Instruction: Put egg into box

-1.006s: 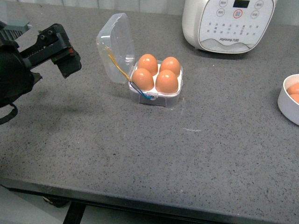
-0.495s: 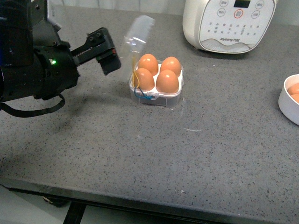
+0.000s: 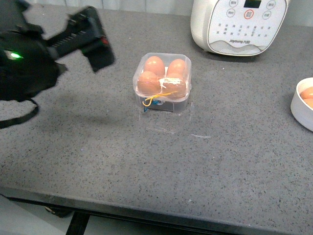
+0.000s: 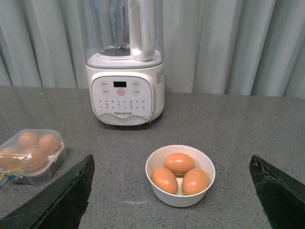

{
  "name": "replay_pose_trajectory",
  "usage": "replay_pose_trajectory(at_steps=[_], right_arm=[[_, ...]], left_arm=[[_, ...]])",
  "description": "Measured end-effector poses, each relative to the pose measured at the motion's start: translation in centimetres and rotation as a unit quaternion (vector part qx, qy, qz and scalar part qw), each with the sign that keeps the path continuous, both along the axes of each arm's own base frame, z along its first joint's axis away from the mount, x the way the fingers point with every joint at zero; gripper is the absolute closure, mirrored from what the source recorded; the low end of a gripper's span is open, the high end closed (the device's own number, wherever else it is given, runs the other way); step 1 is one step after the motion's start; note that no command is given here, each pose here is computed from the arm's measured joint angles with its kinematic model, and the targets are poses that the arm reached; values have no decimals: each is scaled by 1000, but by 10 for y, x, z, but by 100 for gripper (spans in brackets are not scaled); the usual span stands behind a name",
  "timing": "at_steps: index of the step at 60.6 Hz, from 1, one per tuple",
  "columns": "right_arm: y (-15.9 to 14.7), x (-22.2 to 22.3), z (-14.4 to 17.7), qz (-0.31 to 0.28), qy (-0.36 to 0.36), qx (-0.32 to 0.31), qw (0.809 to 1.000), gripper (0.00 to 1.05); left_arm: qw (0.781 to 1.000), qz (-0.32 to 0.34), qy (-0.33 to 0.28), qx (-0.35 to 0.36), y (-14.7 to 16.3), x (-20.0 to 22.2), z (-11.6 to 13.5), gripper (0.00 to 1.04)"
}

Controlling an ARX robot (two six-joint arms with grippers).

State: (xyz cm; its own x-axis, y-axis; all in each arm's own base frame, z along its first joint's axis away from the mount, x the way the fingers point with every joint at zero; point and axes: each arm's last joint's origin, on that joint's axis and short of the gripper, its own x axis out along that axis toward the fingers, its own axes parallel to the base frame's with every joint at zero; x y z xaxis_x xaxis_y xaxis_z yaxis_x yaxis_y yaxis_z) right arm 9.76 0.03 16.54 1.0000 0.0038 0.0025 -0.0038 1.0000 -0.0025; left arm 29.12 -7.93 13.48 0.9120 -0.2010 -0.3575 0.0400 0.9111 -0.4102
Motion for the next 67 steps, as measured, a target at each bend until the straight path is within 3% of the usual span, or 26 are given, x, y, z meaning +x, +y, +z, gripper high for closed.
replay_pose_trajectory(at_steps=[22, 27, 34, 52, 67], right_arm=[[0, 0, 0, 0, 0, 0, 1000, 9], [0, 0, 0, 0, 0, 0, 1000, 9], [0, 0, 0, 0, 0, 0, 1000, 9], [0, 0, 0, 0, 0, 0, 1000, 9], [0, 0, 0, 0, 0, 0, 1000, 9]], left_arm=[[996, 84, -23, 20, 77, -80, 38, 7], [983, 81, -133, 100, 80, -105, 39, 23], [965, 68, -194, 166, 79, -130, 42, 46], [960, 63, -193, 193, 79, -150, 28, 101], [958, 64, -201, 196, 79, -161, 33, 101]])
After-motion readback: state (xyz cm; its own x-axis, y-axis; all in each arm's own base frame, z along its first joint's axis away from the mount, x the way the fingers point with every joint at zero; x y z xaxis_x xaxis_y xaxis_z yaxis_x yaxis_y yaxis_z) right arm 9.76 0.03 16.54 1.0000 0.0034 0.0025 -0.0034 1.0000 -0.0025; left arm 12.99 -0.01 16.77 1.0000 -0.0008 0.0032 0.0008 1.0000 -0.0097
